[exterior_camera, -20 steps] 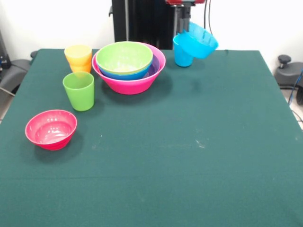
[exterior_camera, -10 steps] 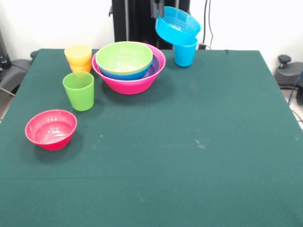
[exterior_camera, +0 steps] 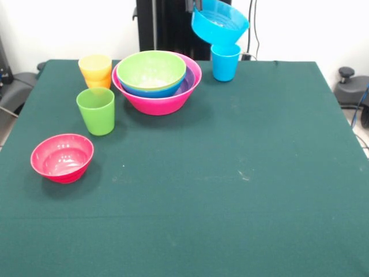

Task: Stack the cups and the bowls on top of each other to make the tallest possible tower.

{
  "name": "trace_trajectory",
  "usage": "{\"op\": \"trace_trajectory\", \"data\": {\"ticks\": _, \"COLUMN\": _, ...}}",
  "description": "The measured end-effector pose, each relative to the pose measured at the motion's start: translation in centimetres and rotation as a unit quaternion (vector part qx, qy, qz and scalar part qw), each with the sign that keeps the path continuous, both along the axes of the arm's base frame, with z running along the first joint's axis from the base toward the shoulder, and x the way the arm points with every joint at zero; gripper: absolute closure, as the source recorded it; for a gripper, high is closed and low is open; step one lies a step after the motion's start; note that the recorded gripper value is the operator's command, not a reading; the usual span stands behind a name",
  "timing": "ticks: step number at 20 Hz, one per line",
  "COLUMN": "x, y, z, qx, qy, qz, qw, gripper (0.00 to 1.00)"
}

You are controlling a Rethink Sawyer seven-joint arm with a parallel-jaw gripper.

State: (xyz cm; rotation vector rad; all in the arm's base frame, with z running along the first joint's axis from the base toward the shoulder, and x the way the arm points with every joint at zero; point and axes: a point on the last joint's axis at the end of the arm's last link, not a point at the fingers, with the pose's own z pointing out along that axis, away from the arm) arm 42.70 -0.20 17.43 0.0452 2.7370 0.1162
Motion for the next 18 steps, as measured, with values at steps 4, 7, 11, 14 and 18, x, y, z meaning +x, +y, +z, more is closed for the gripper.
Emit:
{"op": "trace_trajectory", "data": {"ticks": 4, "x": 0.6, "y": 0.8, "z": 0.3, "qx": 0.005, "qy": -0.007, "qz": 0.021, "qw": 0.9997, "gripper": 1.0}}
{"op": "trace_trajectory", "data": {"ticks": 7, "x": 0.8, "y": 0.7, "z": 0.3, "qx": 0.009, "qy": -0.01, "qz": 0.03, "qw": 0.9995, "gripper": 1.0}}
{"op": "trace_trajectory", "data": {"ticks": 11, "x": 0.8, "y": -0.1, "z": 0.1, "qx": 0.009, "qy": -0.012, "qz": 0.04, "qw": 0.9991, "gripper": 1.0}}
{"op": "trace_trajectory", "data": {"ticks": 14, "x": 0.5, "y": -1.6, "z": -0.2, "qx": 0.004, "qy": -0.009, "qz": 0.044, "qw": 0.999, "gripper": 1.0}}
{"op": "trace_trajectory", "data": {"ticks": 18, "x": 0.0, "y": -4.0, "z": -0.8, "qx": 0.004, "qy": 0.007, "qz": 0.035, "qw": 0.9994, "gripper": 1.0}}
